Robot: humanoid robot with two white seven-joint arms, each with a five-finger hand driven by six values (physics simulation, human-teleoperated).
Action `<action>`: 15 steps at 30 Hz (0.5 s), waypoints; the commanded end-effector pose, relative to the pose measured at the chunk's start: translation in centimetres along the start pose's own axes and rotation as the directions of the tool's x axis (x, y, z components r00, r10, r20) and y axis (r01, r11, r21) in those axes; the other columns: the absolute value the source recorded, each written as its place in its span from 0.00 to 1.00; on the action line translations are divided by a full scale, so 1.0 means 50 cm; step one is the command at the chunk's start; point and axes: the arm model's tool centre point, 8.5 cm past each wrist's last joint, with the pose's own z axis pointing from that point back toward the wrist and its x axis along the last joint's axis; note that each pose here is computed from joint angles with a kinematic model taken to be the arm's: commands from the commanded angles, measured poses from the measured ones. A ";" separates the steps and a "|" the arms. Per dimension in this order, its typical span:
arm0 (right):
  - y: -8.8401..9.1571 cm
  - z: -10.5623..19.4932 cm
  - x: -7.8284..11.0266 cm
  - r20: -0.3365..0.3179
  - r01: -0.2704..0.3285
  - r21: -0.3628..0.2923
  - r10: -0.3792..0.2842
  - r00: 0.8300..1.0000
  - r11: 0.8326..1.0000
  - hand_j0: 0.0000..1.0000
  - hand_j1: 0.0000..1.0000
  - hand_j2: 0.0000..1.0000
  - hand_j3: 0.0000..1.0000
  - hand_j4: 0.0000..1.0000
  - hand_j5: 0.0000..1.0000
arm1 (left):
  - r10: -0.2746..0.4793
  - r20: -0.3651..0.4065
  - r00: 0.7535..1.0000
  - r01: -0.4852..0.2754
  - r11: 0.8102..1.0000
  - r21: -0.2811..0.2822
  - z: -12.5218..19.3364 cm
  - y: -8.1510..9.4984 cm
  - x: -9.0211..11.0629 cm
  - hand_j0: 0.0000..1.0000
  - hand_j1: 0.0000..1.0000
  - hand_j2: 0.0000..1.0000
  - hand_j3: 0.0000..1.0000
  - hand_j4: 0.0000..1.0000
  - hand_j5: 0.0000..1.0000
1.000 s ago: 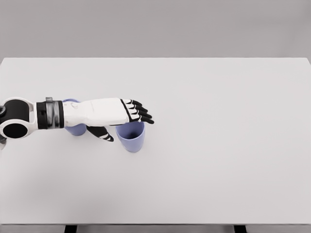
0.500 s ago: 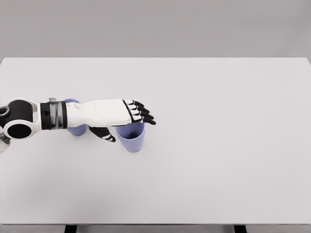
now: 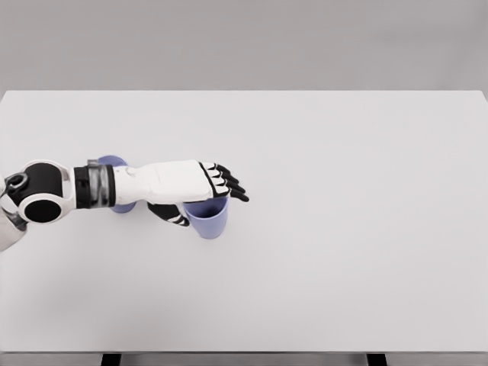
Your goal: Place the right cup on the left cup with left arm
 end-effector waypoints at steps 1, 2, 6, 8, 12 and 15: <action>0.000 0.000 0.000 0.001 -0.002 0.001 0.002 1.000 1.000 1.00 1.00 1.00 1.00 1.00 1.00 | 0.007 -0.005 1.000 -0.007 1.000 0.000 0.000 -0.001 -0.001 0.88 0.88 0.88 0.88 0.88 0.88; 0.000 0.000 0.000 -0.001 -0.003 0.002 0.003 1.000 1.000 1.00 1.00 1.00 1.00 1.00 1.00 | 0.013 -0.004 1.000 -0.013 1.000 0.000 0.000 -0.005 0.000 0.85 0.85 0.85 0.85 0.85 0.85; 0.000 0.000 0.000 0.001 -0.002 0.001 0.002 1.000 1.000 1.00 1.00 1.00 1.00 1.00 1.00 | 0.020 -0.001 1.000 -0.020 1.000 -0.005 0.000 -0.011 0.002 0.67 0.67 0.67 0.67 0.67 0.67; 0.000 0.000 0.000 0.001 -0.002 0.001 0.002 1.000 1.000 1.00 1.00 1.00 1.00 1.00 1.00 | 0.022 0.003 1.000 -0.022 1.000 -0.003 -0.001 -0.011 0.003 0.54 0.54 0.54 0.54 0.54 0.54; 0.000 0.000 0.000 0.001 -0.002 0.001 0.002 1.000 1.000 1.00 1.00 1.00 1.00 1.00 1.00 | 0.026 0.007 1.000 -0.026 1.000 0.000 0.001 -0.009 0.004 0.48 0.48 0.48 0.48 0.48 0.48; 0.000 0.000 0.000 0.001 -0.002 0.001 0.002 1.000 1.000 1.00 1.00 1.00 1.00 1.00 1.00 | 0.028 0.017 0.999 -0.028 1.000 0.011 0.003 -0.001 0.008 0.46 0.46 0.46 0.46 0.46 0.46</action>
